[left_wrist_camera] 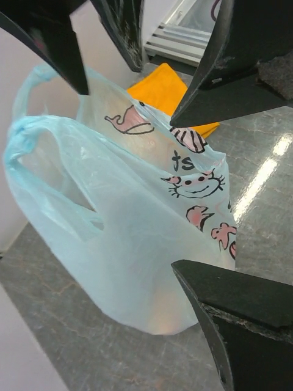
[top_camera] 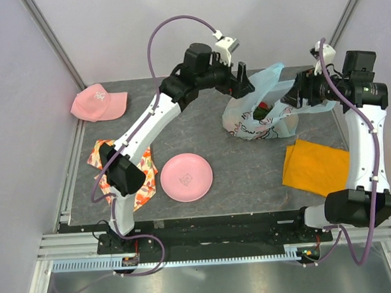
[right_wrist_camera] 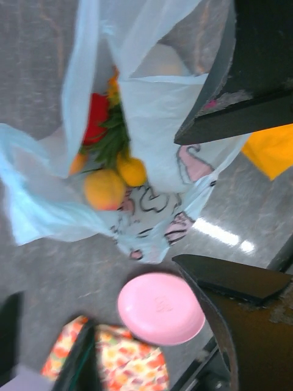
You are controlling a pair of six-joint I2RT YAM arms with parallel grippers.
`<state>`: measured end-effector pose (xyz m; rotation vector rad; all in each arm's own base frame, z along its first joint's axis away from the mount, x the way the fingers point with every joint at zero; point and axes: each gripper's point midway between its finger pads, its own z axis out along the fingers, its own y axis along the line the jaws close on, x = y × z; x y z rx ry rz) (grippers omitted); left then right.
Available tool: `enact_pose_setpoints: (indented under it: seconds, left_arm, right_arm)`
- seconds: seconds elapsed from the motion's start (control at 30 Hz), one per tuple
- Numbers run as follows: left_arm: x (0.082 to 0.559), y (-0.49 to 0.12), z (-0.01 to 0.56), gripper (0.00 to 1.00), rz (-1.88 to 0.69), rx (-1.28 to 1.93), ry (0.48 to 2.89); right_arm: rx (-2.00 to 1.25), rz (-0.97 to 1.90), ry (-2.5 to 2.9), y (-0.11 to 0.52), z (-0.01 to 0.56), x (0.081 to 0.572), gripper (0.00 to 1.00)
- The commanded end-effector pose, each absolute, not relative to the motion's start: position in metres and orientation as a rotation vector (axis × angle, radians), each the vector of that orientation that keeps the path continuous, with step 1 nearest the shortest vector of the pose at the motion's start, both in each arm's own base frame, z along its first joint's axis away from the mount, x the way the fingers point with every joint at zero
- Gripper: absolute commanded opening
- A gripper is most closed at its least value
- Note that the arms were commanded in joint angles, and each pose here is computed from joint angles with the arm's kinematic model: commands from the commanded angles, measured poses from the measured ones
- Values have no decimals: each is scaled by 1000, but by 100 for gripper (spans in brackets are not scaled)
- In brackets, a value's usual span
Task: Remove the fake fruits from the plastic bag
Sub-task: Adjust the plastic bag at the center of the board.
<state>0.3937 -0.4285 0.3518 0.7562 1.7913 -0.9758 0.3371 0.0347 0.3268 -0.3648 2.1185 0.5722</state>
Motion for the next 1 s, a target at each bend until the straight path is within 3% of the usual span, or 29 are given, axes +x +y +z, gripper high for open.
enact_pose_setpoints:
  seconds: [0.0, 0.13, 0.3, 0.5, 0.53, 0.57, 0.63, 0.97]
  left_arm:
    - [398, -415, 405, 97, -894, 665, 1672]
    - [401, -415, 401, 99, -863, 691, 1662]
    - [399, -414, 394, 99, -861, 702, 1679]
    - [381, -376, 392, 98, -747, 692, 1741]
    - [380, -364, 393, 98, -707, 694, 1737]
    - [365, -340, 423, 99, -676, 657, 1680]
    - [358, -316, 411, 99, -607, 661, 1696]
    - [316, -258, 406, 99, -477, 684, 1659]
  right_arm:
    - [-294, 707, 1829, 65, 396, 360, 80]
    - [-264, 783, 1819, 79, 389, 392, 79]
    - [-123, 993, 1744, 104, 398, 430, 68]
    - [-178, 1032, 1709, 136, 416, 453, 40]
    - [-211, 1056, 1708, 153, 418, 449, 31]
    - [-233, 1068, 1700, 161, 423, 448, 27]
    - [-305, 1109, 1698, 191, 425, 437, 20]
    - [-560, 1177, 1643, 307, 435, 418, 12]
